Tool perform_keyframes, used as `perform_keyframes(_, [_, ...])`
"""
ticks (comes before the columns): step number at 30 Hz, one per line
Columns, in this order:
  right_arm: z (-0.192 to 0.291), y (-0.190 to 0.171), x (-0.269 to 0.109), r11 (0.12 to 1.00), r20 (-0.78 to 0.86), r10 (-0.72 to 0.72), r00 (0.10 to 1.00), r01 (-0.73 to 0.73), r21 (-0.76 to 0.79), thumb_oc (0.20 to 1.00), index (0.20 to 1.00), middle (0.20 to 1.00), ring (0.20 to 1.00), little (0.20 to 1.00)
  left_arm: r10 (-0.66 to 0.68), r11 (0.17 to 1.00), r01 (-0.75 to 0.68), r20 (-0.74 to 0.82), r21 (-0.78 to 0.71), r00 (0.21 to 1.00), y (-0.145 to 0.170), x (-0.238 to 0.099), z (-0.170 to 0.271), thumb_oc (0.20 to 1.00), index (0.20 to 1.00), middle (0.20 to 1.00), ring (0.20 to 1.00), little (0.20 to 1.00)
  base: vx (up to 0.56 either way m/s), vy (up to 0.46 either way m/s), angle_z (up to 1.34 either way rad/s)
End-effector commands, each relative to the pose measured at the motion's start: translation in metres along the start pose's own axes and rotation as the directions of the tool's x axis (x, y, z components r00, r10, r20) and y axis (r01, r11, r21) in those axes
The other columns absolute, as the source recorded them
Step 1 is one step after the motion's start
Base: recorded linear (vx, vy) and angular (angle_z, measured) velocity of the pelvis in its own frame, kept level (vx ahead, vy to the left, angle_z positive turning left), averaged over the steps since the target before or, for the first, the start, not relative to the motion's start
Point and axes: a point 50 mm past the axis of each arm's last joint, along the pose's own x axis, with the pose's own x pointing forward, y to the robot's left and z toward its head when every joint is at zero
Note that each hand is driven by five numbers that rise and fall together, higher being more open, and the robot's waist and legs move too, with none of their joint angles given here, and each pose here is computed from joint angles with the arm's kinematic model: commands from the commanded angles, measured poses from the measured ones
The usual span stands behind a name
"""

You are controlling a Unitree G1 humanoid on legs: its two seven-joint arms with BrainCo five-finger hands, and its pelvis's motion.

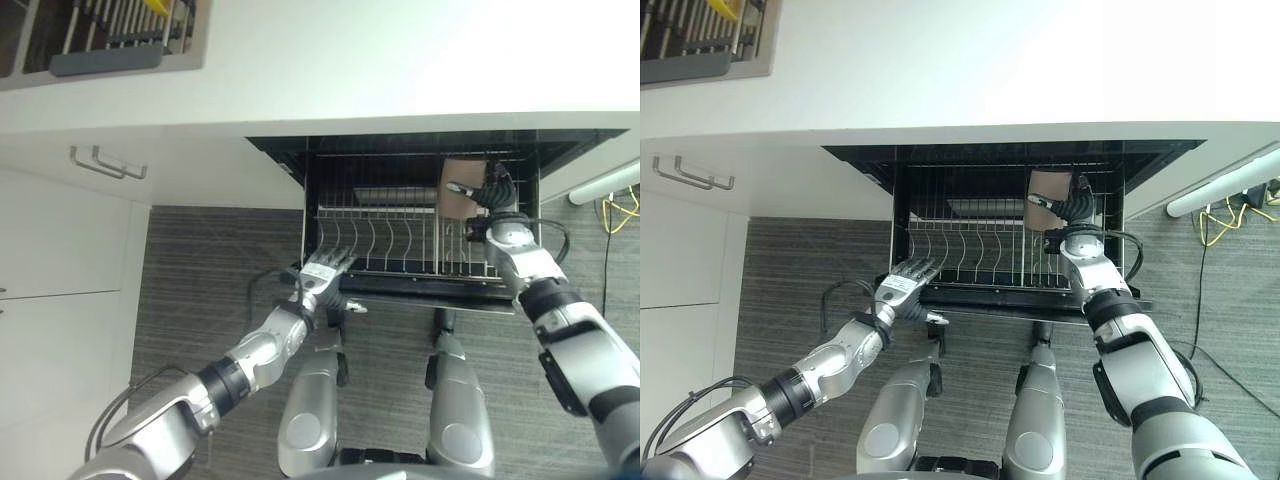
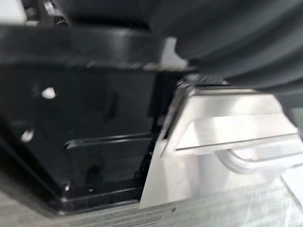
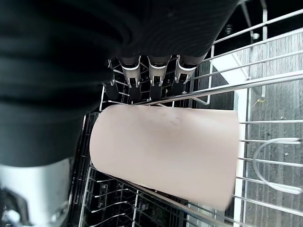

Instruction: Place the dishes in the dishwasher.

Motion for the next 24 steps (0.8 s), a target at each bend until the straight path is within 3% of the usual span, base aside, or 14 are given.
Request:
perform_keyframes(1, [0.03, 0.025, -0.018, 0.975, 0.181, 0.085, 0.98, -0.119, 0.187, 1.0, 1.0, 1.0, 1.0, 1.0, 0.244, 0.969, -0.248, -0.159, -0.007, 0.957, 0.035, -0.008, -0.045, 1.0, 1.0, 1.0, 1.0, 1.0, 0.01, 0.0, -0.08])
perform_keyframes(4, [0.029, 0.033, -0.056, 0.947, 0.264, 0.149, 0.953, -0.214, 0.238, 1.0, 1.0, 1.0, 1.0, 1.0, 0.394, 0.906, -0.415, -0.195, -0.081, 0.898, 0.059, -0.017, -0.051, 1.0, 1.0, 1.0, 1.0, 1.0, 0.01, 0.002, -0.05])
perform_keyframes(8, [0.041, 0.018, -0.103, 0.925, 0.428, 0.19, 0.884, -0.307, 0.224, 1.0, 1.0, 1.0, 1.0, 1.0, 0.63, 0.726, -0.661, -0.203, -0.189, 0.749, 0.095, -0.033, -0.051, 1.0, 1.0, 1.0, 1.0, 1.0, 0.0, 0.002, 0.02])
perform_keyframes(14, [0.051, 0.007, -0.119, 0.891, 0.519, 0.173, 0.837, -0.357, 0.278, 1.0, 1.0, 1.0, 1.0, 1.0, 0.78, 0.521, -0.765, -0.151, -0.379, 0.607, 0.124, -0.054, -0.039, 1.0, 1.0, 1.0, 1.0, 1.0, 0.0, -0.032, 0.0])
perform_keyframes(16, [0.059, 0.005, -0.129, 0.863, 0.601, 0.182, 0.778, -0.419, 0.281, 1.0, 1.0, 1.0, 1.0, 1.0, 0.796, 0.459, -0.737, -0.14, -0.496, 0.589, 0.128, -0.062, -0.034, 1.0, 1.0, 1.0, 1.0, 1.0, 0.03, -0.039, 0.07])
perform_keyframes(19, [0.066, 0.003, -0.143, 0.805, 0.679, 0.21, 0.704, -0.519, 0.288, 1.0, 1.0, 1.0, 1.0, 1.0, 0.761, 0.391, -0.587, -0.109, -0.708, 0.639, 0.126, -0.074, -0.024, 1.0, 1.0, 1.0, 1.0, 1.0, 0.06, -0.041, 0.08])
perform_keyframes(24, [0.068, -0.007, -0.156, 0.793, 0.772, 0.178, 0.61, -0.554, 0.255, 1.0, 1.0, 1.0, 1.0, 1.0, 0.693, 0.129, -0.266, -0.105, -0.955, 0.713, 0.115, -0.088, -0.021, 1.0, 1.0, 1.0, 1.0, 1.0, 0.07, 0.009, 0.12])
